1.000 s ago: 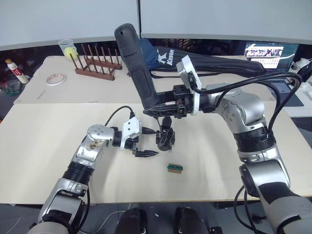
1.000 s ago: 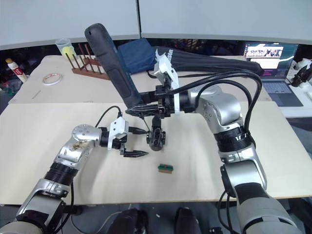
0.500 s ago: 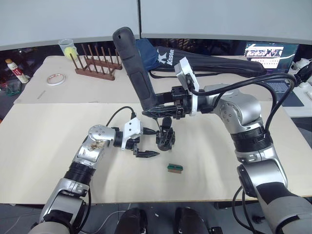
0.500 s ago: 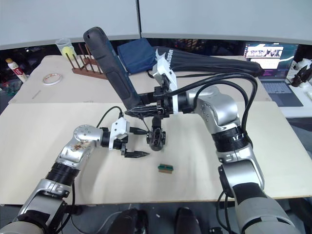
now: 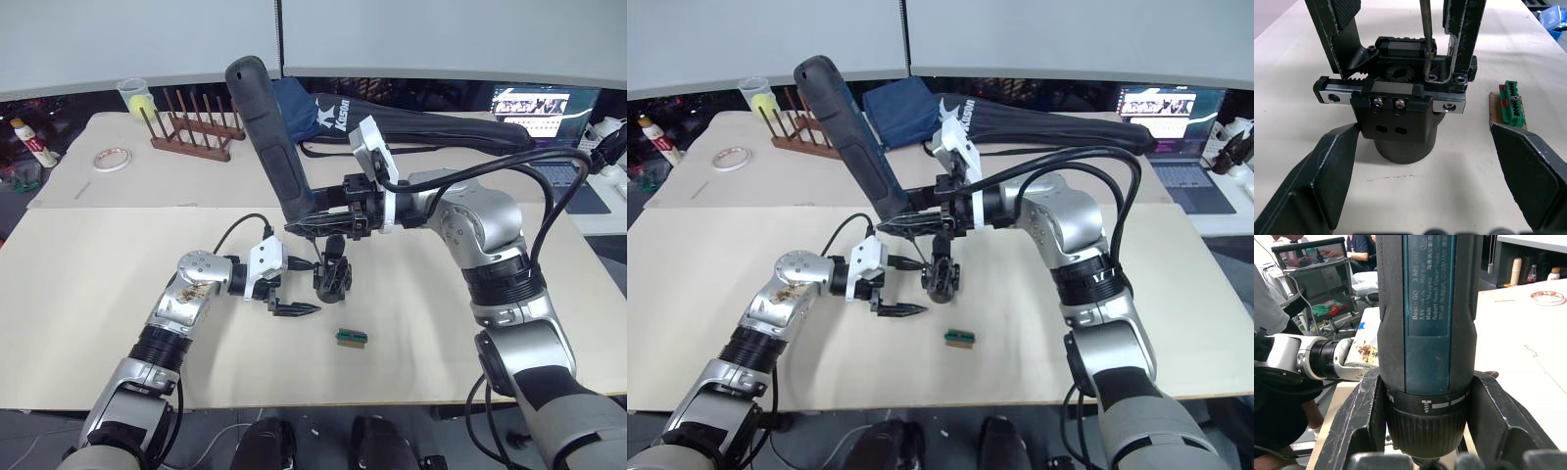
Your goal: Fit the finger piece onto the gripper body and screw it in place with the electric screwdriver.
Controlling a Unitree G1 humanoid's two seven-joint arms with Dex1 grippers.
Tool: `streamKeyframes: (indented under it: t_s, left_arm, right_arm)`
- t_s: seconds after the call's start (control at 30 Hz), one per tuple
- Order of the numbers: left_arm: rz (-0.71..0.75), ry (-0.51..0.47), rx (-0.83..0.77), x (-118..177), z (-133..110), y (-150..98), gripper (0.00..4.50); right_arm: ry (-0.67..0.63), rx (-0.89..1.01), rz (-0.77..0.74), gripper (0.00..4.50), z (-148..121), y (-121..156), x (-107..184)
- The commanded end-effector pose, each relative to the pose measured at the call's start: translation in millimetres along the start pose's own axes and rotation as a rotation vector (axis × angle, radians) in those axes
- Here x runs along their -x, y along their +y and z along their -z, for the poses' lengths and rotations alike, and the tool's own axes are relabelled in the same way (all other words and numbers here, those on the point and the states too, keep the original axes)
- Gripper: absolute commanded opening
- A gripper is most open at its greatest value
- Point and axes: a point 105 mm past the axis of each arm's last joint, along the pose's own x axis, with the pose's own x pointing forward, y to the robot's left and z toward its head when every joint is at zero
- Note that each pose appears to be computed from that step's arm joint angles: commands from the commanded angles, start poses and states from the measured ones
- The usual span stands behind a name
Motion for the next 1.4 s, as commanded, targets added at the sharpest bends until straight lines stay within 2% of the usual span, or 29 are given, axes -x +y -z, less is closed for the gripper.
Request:
streamKeyframes:
  t_s: [0.03,1.4]
  left_arm:
    - [-0.009,-0.023,-0.046,0.9,-11.6,3.6,4.5]
    - [-0.01,-0.025,-0.05,-1.1,-12.5,4.2,4.5]
  right_arm:
    - [-0.04,0.092,-0.015,1.9,-19.8,3.5,2.0]
    - [-0.035,0.076,-0.036,1.9,-16.8,9.8,2.6]
